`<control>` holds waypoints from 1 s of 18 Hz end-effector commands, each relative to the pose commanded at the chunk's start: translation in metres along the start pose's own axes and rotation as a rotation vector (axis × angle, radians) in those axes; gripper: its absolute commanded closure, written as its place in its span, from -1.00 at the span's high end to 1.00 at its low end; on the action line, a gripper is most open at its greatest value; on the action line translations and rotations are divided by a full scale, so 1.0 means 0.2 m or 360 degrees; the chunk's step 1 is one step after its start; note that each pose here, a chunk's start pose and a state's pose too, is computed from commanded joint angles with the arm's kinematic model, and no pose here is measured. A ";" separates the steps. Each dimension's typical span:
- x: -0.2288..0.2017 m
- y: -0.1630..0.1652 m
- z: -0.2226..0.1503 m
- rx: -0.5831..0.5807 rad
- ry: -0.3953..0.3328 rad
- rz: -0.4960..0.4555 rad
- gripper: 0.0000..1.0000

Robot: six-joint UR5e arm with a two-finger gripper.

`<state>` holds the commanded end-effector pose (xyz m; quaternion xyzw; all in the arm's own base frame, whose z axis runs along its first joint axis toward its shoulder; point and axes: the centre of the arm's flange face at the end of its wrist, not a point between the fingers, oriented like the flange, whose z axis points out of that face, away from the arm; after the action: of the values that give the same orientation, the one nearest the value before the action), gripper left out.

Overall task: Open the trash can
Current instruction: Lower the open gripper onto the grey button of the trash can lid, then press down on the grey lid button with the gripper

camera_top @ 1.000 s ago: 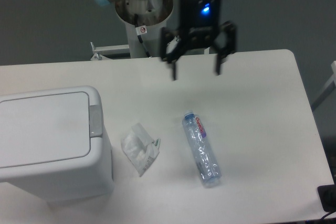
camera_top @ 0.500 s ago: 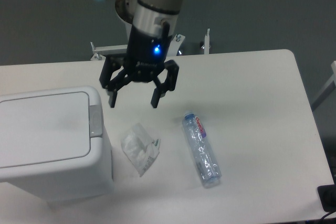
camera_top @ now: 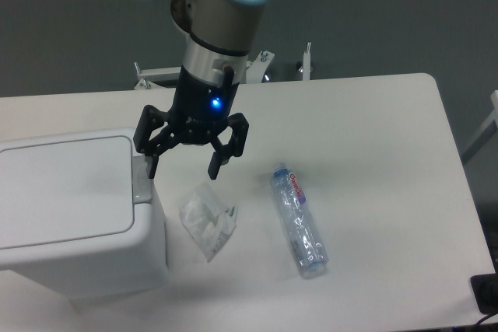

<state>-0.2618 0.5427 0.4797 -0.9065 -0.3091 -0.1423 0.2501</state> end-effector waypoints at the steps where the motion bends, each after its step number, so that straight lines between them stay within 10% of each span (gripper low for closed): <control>1: 0.00 0.00 0.00 -0.0002 0.0000 -0.0001 1.00; 18: -0.03 0.04 0.08 -0.0023 0.0001 -0.0006 1.00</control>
<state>-0.2609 0.5430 0.4613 -0.9076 -0.3098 -0.1452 0.2434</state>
